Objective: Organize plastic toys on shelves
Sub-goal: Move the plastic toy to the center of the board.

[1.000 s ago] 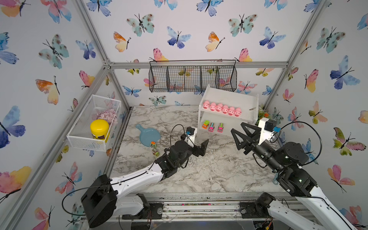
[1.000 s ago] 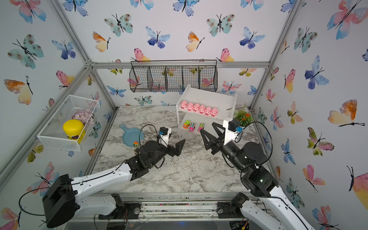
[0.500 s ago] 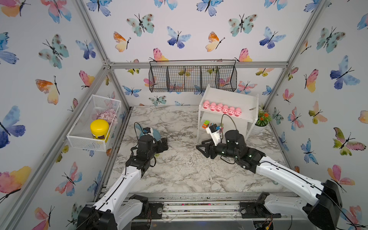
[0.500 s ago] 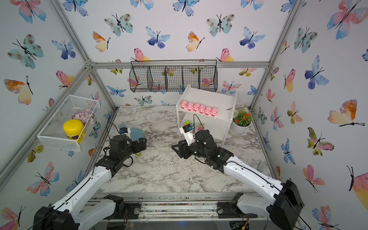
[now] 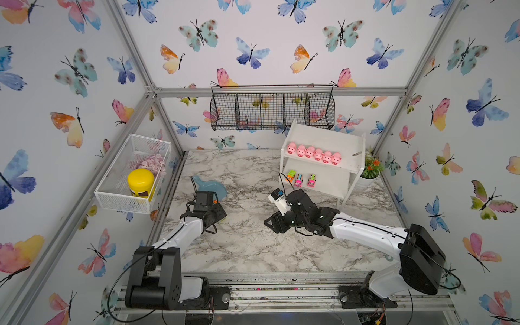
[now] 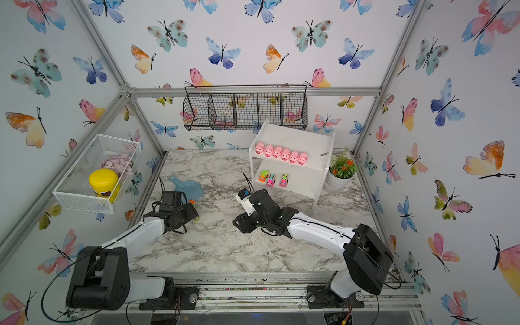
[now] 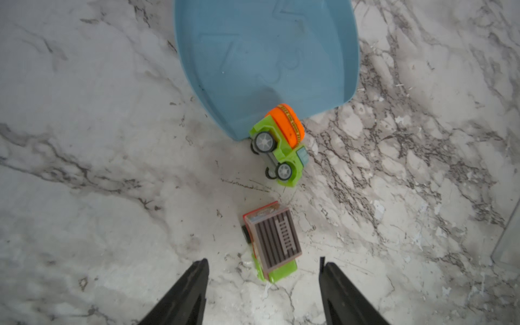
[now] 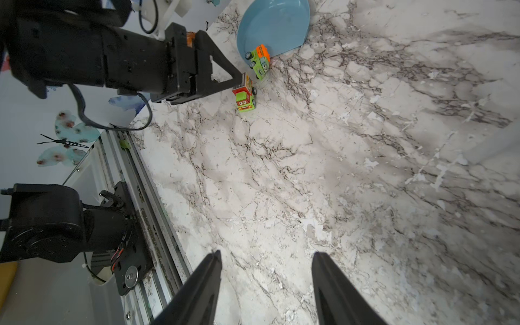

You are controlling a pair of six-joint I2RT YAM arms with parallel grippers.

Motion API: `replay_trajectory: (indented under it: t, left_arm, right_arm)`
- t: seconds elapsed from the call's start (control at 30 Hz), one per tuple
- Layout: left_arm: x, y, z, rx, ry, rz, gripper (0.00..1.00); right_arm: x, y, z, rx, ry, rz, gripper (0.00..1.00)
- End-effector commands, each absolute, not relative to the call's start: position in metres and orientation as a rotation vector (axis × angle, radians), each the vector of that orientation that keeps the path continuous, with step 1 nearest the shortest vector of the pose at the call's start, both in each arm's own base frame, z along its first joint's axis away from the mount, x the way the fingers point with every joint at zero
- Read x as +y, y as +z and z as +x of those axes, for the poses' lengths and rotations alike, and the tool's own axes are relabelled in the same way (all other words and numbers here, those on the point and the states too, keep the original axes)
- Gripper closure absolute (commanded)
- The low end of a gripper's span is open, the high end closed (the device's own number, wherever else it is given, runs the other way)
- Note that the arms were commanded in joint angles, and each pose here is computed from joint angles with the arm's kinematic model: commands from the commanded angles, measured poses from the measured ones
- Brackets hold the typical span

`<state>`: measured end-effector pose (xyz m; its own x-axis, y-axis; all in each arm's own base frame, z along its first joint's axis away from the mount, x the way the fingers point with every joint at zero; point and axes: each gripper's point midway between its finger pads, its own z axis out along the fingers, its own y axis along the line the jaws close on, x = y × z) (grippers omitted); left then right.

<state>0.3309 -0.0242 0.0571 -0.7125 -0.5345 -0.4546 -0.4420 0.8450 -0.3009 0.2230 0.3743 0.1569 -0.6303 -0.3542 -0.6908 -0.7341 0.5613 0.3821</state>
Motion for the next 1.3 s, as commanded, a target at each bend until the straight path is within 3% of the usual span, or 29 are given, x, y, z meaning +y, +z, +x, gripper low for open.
replay_trajectory:
  t: [0.0,0.13,0.37,0.47,0.6,0.8,1.03,1.27]
  left_arm:
    - [-0.024,0.05,0.335,2.507,-0.207,-0.778,0.32]
    - [-0.028,0.04,0.341,2.546,-0.187,-0.747,0.32]
    - [-0.044,0.032,0.345,2.629,-0.177,-0.624,0.66]
    - [-0.053,0.03,0.342,2.668,-0.182,-0.542,0.71]
    - [-0.082,0.035,0.333,2.718,-0.279,-0.323,0.73]
    - [-0.199,0.054,0.289,2.674,-0.632,0.492,0.72]
    - [-0.293,0.043,0.246,2.444,-0.512,1.13,0.7]
    - [-0.329,0.021,0.244,2.402,-0.335,1.271,0.63]
  right_arm:
    - [0.384,0.174,0.226,2.182,0.944,-0.882,0.43]
    - [0.381,0.173,0.225,2.187,0.941,-0.874,0.43]
    - [0.378,0.176,0.224,2.177,0.935,-0.868,0.43]
    - [0.375,0.178,0.224,2.169,0.928,-0.865,0.43]
    - [0.368,0.185,0.223,2.15,0.913,-0.853,0.42]
    - [0.329,0.197,0.221,2.082,0.838,-0.729,0.41]
    - [0.271,0.207,0.217,2.045,0.764,-0.493,0.39]
    - [0.233,0.212,0.212,2.022,0.725,-0.358,0.39]
